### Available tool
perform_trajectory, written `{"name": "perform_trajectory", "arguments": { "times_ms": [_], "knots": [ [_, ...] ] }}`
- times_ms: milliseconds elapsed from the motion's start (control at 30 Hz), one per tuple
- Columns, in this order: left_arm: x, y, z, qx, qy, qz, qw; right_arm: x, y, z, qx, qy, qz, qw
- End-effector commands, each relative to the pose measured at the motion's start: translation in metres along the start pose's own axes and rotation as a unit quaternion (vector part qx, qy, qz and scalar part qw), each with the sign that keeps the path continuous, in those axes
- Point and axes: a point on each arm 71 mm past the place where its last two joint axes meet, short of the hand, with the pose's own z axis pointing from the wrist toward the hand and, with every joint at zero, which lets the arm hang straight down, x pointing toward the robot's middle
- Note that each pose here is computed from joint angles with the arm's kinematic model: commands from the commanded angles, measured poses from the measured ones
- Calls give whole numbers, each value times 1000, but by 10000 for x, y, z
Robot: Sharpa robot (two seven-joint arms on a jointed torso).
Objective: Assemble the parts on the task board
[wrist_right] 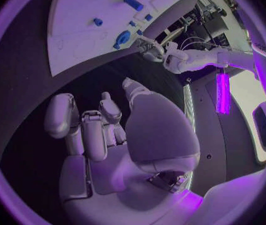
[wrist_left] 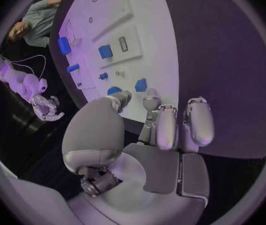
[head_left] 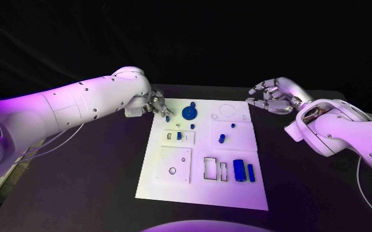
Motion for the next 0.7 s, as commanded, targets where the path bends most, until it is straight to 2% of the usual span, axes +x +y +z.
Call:
{"name": "perform_trajectory", "arguments": {
  "times_ms": [33,700],
  "knots": [
    [25,-28,5,5,13,7,1000,8,7,1,-4,1,-3,1000],
    [49,-43,17,11,20,-8,1000,18,1,2,-3,2,-3,1000]
  ]
}}
